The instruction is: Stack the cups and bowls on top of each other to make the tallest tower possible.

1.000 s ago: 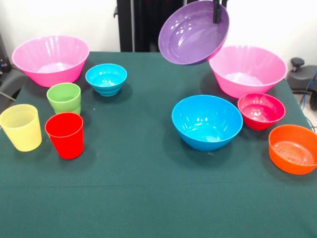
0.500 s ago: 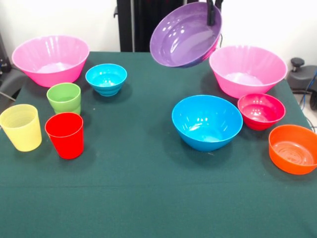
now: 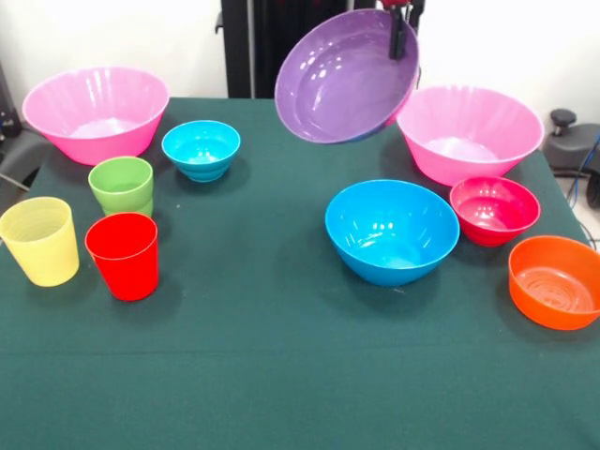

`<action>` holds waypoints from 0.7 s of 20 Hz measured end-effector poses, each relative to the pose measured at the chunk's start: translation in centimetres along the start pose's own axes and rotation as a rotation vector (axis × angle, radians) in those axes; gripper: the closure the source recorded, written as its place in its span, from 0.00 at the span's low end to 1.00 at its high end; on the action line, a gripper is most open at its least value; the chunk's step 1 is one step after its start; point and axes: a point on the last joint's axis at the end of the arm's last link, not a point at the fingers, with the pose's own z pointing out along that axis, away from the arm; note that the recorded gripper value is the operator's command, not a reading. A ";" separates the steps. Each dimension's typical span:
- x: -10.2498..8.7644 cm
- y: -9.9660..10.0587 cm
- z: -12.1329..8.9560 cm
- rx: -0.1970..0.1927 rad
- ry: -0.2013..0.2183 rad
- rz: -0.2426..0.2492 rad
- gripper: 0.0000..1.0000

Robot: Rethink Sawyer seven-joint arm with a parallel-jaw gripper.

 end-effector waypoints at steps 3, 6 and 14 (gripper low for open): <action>-0.8 0.2 0.2 -0.009 0.024 -0.007 1.00; -1.5 0.0 0.4 -0.015 0.035 -0.005 1.00; -2.3 -0.5 0.6 -0.019 0.039 0.002 1.00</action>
